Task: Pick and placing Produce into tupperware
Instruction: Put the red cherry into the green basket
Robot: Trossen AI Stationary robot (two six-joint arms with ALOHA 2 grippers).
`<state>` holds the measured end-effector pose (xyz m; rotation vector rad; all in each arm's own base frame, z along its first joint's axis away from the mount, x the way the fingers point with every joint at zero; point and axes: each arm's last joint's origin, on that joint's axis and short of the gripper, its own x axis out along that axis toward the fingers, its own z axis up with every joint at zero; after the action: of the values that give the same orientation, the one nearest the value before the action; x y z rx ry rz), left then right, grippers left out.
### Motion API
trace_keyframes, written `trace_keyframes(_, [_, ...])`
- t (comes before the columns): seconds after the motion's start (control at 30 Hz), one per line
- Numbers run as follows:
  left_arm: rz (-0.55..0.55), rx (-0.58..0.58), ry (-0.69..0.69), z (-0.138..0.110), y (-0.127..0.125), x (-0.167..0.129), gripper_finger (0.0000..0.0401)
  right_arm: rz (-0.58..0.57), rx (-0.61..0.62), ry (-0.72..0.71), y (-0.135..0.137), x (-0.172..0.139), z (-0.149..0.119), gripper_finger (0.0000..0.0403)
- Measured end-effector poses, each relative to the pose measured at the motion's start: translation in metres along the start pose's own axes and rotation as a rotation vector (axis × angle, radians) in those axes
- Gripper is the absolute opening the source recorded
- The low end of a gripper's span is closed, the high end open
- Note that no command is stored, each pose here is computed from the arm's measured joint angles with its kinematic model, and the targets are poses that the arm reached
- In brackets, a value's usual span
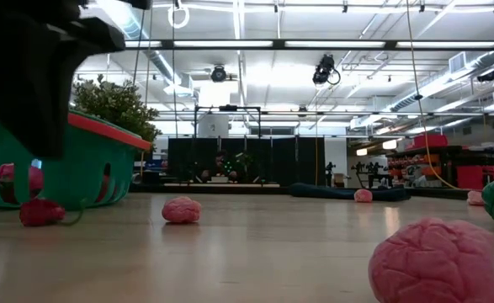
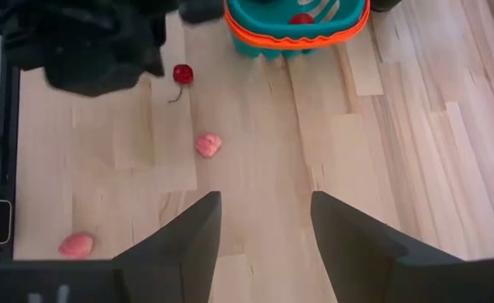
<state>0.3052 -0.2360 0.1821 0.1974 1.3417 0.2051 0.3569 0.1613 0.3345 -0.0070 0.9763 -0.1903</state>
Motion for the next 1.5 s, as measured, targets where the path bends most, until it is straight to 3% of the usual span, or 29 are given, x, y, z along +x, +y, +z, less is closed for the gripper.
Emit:
trace_keyframes(0.13, [-0.032,0.021,-0.043,0.005,-0.001,0.006,0.0065,0.0,0.0,0.0,0.0,0.0,0.0,0.0194])
trace_keyframes(0.37, [0.005,0.015,0.005,0.0,0.01,0.025,0.0163,0.0,0.0,0.0,0.0,0.0,0.0,0.0194])
trace_keyframes(0.53, [0.011,0.004,0.014,-0.005,0.013,0.039,0.0192,0.0,-0.003,0.0,0.0,0.0,0.0,0.0194])
trace_keyframes(0.77, [-0.054,0.02,-0.077,0.004,0.006,0.038,0.0179,0.0,-0.012,0.0,0.0,0.0,0.0,0.0194])
trace_keyframes(1.27, [-0.043,0.011,-0.047,0.001,0.008,0.039,0.0168,0.0,-0.012,0.0,0.0,0.0,0.0,0.0194])
trace_keyframes(1.5, [-0.035,-0.023,-0.035,0.0,0.009,0.039,0.0105,0.0,-0.011,0.0,0.0,0.0,0.0,0.0194])
